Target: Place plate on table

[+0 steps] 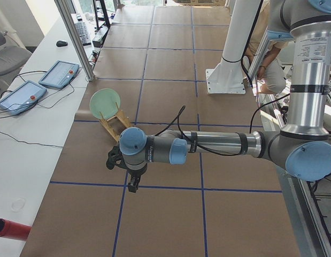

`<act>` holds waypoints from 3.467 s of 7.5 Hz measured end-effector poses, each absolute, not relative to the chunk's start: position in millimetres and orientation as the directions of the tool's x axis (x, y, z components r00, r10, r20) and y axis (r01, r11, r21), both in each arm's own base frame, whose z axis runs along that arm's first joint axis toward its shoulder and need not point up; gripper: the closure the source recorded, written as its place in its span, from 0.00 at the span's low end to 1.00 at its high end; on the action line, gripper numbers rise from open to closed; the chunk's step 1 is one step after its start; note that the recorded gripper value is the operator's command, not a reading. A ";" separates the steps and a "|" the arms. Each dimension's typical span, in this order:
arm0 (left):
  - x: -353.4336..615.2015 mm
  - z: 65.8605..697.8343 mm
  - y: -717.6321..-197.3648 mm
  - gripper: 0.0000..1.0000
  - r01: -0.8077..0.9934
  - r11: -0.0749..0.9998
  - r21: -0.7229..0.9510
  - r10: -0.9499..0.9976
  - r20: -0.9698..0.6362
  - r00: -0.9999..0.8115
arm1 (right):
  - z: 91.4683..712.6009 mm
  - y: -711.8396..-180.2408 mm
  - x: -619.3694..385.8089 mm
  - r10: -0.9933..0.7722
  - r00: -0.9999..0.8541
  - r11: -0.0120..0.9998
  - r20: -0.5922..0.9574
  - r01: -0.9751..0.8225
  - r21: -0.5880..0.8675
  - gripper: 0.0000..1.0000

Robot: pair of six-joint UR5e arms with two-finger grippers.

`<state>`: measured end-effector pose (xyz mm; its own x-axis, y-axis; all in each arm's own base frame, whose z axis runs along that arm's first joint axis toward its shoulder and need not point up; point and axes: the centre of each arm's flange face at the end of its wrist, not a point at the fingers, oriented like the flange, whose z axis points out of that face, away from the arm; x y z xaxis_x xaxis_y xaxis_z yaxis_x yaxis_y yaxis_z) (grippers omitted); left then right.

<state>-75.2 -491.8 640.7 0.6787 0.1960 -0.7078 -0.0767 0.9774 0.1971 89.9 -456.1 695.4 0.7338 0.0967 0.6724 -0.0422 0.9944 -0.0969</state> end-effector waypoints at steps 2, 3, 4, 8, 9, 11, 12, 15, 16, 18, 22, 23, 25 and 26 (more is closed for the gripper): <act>-75.2 635.3 -493.9 0.00 -0.078 0.974 0.211 0.207 -0.704 0.679 | 695.7 -456.0 89.9 0.097 0.734 0.994 0.672 -0.042 -0.098 0.00; -75.3 631.7 -495.9 0.00 -0.077 0.973 0.217 0.211 -0.703 0.679 | 695.7 -456.0 89.9 0.097 0.734 0.994 0.672 -0.042 -0.098 0.00; -75.8 618.0 -506.3 0.00 -0.074 0.967 0.242 0.227 -0.698 0.679 | 695.7 -456.0 89.9 0.097 0.734 0.994 0.672 -0.042 -0.098 0.00; -86.4 502.5 -593.2 0.00 0.147 0.918 0.368 0.140 -0.649 0.747 | 695.5 -456.1 89.9 0.097 0.734 0.994 0.672 -0.042 -0.097 0.00; -85.3 482.7 -604.5 0.00 0.300 0.893 0.336 0.028 -0.706 0.708 | 695.6 -456.1 89.9 0.097 0.734 0.994 0.672 -0.042 -0.097 0.00; -70.3 453.3 -627.2 0.00 0.486 0.846 0.220 -0.070 -0.857 0.511 | 695.6 -456.1 89.9 0.097 0.734 0.994 0.672 -0.042 -0.097 0.00; -46.8 432.8 -635.2 0.00 0.519 0.836 0.180 -0.064 -0.907 0.416 | 695.5 -456.1 89.9 0.097 0.734 0.994 0.672 -0.042 -0.097 0.00; 59.1 379.9 -653.9 0.00 0.630 0.774 0.070 -0.103 -0.967 0.233 | 695.2 -456.1 89.9 0.096 0.734 0.994 0.672 -0.042 -0.097 0.00; 95.4 367.4 -662.1 0.01 0.655 0.756 0.011 -0.141 -0.974 0.179 | 695.2 -456.2 89.9 0.096 0.734 0.994 0.672 -0.042 -0.096 0.00; 160.4 364.0 -665.3 0.13 0.686 0.698 -0.205 -0.277 -0.961 -0.005 | 695.2 -456.1 89.9 0.096 0.734 0.994 0.672 -0.042 -0.096 0.00; 221.5 380.4 -668.1 0.34 0.663 0.607 -0.439 -0.453 -0.876 -0.166 | 695.2 -456.2 89.9 0.096 0.734 0.994 0.672 -0.042 -0.096 0.00; 226.1 382.4 -668.3 0.46 0.658 0.601 -0.453 -0.466 -0.868 -0.172 | 695.1 -456.2 89.9 0.096 0.734 0.994 0.672 -0.042 -0.096 0.00; 228.2 379.9 -669.3 0.77 0.653 0.592 -0.473 -0.479 -0.858 -0.188 | 695.0 -456.2 89.9 0.096 0.734 0.994 0.672 -0.042 -0.096 0.00; 228.2 378.6 -669.5 1.00 0.652 0.591 -0.476 -0.479 -0.857 -0.191 | 695.0 -456.2 89.9 0.096 0.734 0.994 0.672 -0.042 -0.096 0.00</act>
<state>228.2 -669.5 378.6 -0.1912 -0.4790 -0.8567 0.6517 0.5907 -0.4757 89.9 -456.2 695.0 0.7339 0.0960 0.6724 -0.0422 0.9945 -0.0960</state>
